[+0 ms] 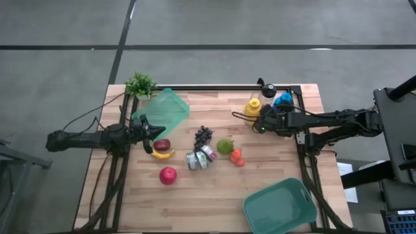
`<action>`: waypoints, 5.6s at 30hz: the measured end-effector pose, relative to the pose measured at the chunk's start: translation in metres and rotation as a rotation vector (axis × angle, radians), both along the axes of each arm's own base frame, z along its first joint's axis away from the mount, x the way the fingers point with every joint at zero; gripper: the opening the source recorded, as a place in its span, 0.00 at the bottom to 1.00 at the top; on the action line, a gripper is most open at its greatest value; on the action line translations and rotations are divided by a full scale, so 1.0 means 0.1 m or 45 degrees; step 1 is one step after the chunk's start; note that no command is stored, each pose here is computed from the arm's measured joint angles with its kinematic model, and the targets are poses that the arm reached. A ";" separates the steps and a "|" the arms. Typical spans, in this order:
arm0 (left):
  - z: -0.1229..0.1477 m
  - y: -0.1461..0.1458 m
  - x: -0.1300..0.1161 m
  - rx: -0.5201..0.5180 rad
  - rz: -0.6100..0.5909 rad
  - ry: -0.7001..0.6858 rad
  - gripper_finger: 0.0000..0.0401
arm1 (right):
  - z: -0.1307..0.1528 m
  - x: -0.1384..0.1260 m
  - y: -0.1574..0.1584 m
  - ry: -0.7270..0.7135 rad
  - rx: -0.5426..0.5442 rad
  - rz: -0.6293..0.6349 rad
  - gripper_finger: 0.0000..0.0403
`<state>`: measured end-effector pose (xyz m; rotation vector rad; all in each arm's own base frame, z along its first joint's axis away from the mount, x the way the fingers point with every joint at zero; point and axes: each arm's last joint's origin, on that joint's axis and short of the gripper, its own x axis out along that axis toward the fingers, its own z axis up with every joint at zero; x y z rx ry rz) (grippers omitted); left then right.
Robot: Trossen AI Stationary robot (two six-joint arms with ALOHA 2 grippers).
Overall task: Pick & Place Food Item
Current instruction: Put the pink water bottle into the transparent bin, then put the orange tangerines into the dark green bin
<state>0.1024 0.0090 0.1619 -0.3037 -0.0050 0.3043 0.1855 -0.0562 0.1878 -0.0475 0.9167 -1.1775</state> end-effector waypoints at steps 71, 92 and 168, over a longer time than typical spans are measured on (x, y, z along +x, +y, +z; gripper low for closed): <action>0.00 0.00 0.00 0.000 0.000 0.000 0.00 | -0.02 -0.12 0.49 -0.663 -0.451 -0.139 0.51; 0.00 0.00 0.00 0.000 0.000 -0.001 0.00 | -0.43 -0.40 0.65 -0.900 -0.589 -0.064 0.51; 0.00 0.00 0.00 0.000 0.000 0.000 0.00 | 0.16 -0.57 0.74 -0.961 -0.566 0.055 0.80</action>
